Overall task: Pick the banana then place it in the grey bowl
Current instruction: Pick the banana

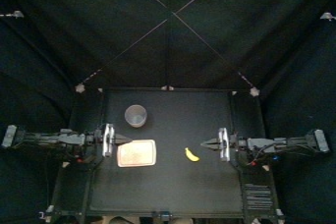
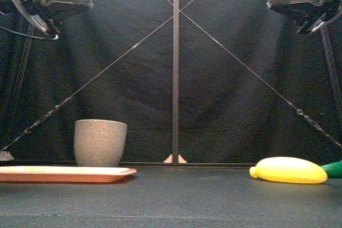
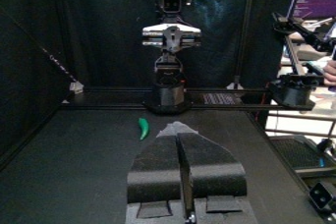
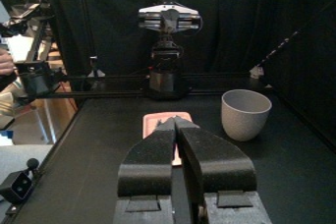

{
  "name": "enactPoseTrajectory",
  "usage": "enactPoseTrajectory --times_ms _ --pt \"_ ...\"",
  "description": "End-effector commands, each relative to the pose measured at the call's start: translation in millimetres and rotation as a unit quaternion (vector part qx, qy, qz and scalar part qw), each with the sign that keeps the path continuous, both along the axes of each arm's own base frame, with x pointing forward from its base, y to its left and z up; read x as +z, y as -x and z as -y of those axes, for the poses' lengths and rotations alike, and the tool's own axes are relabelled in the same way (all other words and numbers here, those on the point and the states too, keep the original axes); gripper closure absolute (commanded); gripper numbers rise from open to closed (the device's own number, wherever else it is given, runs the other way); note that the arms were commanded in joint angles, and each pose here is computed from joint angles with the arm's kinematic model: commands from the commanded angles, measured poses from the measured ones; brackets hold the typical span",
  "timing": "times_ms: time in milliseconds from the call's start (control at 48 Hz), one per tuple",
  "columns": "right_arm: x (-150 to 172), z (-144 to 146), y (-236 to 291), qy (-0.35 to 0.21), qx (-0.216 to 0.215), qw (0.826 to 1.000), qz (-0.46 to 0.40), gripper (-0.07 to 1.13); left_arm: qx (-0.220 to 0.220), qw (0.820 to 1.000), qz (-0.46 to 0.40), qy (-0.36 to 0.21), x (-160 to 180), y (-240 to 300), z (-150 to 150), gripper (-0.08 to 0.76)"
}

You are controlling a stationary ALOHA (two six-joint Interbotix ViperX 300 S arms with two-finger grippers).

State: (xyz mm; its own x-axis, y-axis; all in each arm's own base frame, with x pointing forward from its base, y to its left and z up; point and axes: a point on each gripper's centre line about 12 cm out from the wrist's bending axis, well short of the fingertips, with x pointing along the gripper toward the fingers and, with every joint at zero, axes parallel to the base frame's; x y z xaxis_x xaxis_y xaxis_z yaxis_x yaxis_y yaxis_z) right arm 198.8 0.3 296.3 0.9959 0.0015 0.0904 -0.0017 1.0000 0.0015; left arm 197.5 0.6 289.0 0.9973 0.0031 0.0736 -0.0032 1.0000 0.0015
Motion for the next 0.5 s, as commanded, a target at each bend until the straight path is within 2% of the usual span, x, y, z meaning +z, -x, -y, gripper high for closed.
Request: enactPoseTrajectory --times_ms 21,188,312,417,500 --pt "-7.3 -1.2 -9.1 -0.007 0.003 1.000 -0.022 1.05 0.000 1.000 0.005 -0.002 4.5 -3.1 0.1 0.654" --pt "-34.9 -2.6 -35.4 -0.023 0.005 0.995 -0.095 1.05 -0.001 1.000 -0.002 -0.005 -0.9 -2.6 0.3 0.656" --pt "-61.2 -1.5 -52.5 -0.056 -0.006 0.983 -0.172 1.05 -0.001 1.000 -0.004 -0.004 -2.1 -2.4 0.3 0.656" --pt "-85.6 1.6 -61.8 -0.119 -0.029 0.959 -0.257 1.03 -0.001 1.000 -0.006 -0.005 -4.0 -2.1 0.3 0.656" --pt "-99.8 0.7 -65.3 -0.177 -0.044 0.930 -0.320 0.97 -0.001 1.000 -0.006 -0.005 -4.0 -2.1 0.3 0.656"
